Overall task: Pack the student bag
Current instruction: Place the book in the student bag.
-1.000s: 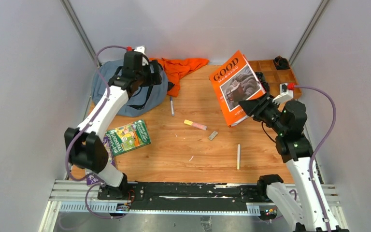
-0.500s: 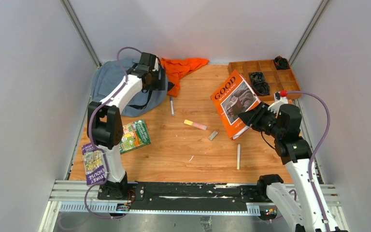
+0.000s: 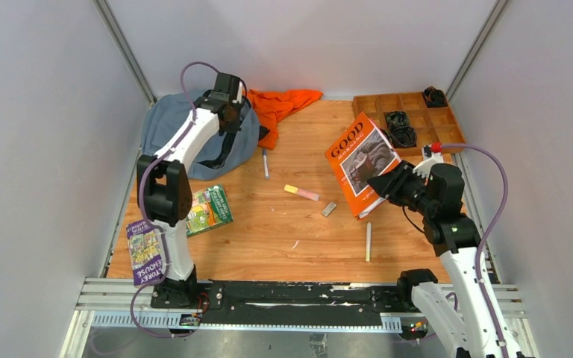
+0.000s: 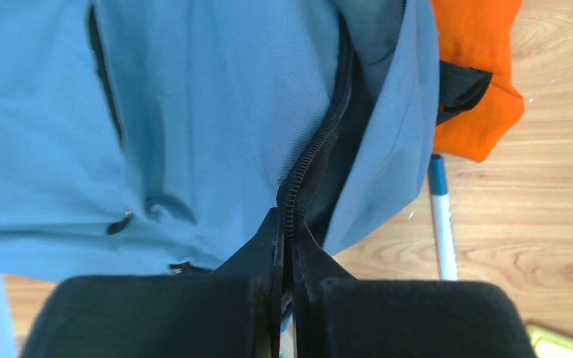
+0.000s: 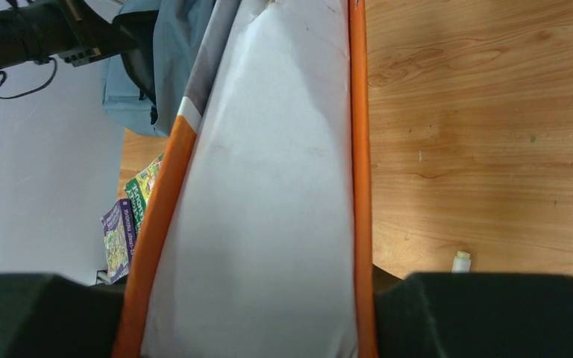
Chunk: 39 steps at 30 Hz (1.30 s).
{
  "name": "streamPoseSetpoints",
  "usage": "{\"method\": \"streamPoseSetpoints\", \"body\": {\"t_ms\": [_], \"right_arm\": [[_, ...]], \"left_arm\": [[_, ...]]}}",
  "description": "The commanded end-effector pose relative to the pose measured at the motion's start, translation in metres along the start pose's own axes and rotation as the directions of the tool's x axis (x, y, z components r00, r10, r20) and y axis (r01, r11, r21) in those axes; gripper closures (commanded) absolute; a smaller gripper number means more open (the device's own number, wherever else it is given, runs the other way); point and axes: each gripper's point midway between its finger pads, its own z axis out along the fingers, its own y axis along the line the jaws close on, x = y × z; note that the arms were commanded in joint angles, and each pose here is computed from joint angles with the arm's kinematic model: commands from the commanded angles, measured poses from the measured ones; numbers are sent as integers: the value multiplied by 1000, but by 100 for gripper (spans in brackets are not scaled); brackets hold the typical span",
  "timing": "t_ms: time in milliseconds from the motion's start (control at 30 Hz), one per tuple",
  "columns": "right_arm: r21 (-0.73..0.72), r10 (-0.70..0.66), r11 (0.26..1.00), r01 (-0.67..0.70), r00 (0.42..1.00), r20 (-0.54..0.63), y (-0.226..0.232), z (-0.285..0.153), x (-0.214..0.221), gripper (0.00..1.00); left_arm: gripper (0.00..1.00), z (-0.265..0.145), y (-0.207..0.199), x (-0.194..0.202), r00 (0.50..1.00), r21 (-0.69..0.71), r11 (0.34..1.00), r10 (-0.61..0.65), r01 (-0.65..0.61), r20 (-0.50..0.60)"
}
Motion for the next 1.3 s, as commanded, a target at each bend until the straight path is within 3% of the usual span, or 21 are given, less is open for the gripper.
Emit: {"method": "streamPoseSetpoints", "body": {"t_ms": [0,133,333,467,600,933,1000,1100,1267], "right_arm": [[-34,-7,999,8,1000,26,7,-4,-7,100],[-35,-5,999,6,1000,16,7,-2,-6,100],[-57,-5,998,5,1000,2,10,2,-4,100],[-73,-5,997,4,1000,-5,12,3,-3,100],[-88,-9,996,8,1000,-14,14,3,-1,100],[-97,-123,986,134,986,111,48,-30,-47,98],[-160,-123,977,139,987,106,65,-34,-53,98],[-357,-59,932,58,998,7,101,-28,-45,100],[-564,-6,823,-70,991,-131,146,-8,-21,100]], "left_arm": [[100,-84,33,-57,977,-52,997,70,-61,199],[100,-151,43,-90,917,-39,991,130,-124,378],[100,-208,62,-119,851,-74,993,114,-88,512],[100,-216,70,-131,834,-81,995,87,-51,545],[100,-217,56,-128,828,-7,995,84,-96,554],[100,-209,15,-74,850,239,965,-37,-105,526],[100,-208,11,-62,854,266,959,-57,-96,516],[100,-210,10,-50,850,285,955,-82,-83,520],[100,-226,13,-47,806,295,953,-120,-70,580]]}}
